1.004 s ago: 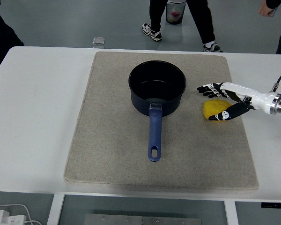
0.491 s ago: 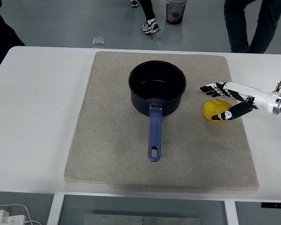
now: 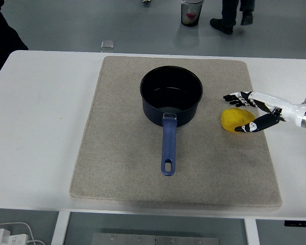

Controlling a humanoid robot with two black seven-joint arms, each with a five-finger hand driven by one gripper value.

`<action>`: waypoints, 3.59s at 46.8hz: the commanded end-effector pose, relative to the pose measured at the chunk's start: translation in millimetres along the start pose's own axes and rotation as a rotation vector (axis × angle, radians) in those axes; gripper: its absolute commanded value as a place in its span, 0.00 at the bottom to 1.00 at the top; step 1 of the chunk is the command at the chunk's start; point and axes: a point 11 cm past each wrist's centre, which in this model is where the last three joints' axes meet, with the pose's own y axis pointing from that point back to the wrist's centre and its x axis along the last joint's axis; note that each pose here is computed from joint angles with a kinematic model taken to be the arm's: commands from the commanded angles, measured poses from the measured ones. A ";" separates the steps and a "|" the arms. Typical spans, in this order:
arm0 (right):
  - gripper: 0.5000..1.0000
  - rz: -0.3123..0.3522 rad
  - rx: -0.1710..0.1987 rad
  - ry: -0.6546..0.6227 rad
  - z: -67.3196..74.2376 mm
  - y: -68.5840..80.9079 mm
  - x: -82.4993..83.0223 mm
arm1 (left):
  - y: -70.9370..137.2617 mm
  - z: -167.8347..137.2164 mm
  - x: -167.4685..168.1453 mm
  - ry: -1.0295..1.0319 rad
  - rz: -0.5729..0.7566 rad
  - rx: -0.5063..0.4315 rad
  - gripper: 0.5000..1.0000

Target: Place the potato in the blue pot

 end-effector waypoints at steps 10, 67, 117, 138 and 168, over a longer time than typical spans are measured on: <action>0.85 -0.002 0.015 -0.003 -0.9 -1.1 -1.7 | 0.1 -0.1 1.1 0.000 0.003 0.000 0.99; 0.00 0.068 0.001 0.009 9.7 0.9 -1.6 | 0.1 -0.1 1.6 0.000 0.005 0.000 0.99; 0.00 0.089 0.142 0.118 -101.0 -59.5 56.1 | 0.0 -0.2 1.1 -0.001 0.003 0.000 0.99; 0.00 0.054 0.192 0.128 -133.4 -108.2 36.1 | 0.1 -0.1 1.1 0.000 0.003 0.000 0.99; 0.00 0.027 0.217 0.111 -145.1 -140.3 6.8 | 0.1 0.0 1.1 0.002 0.003 0.000 0.99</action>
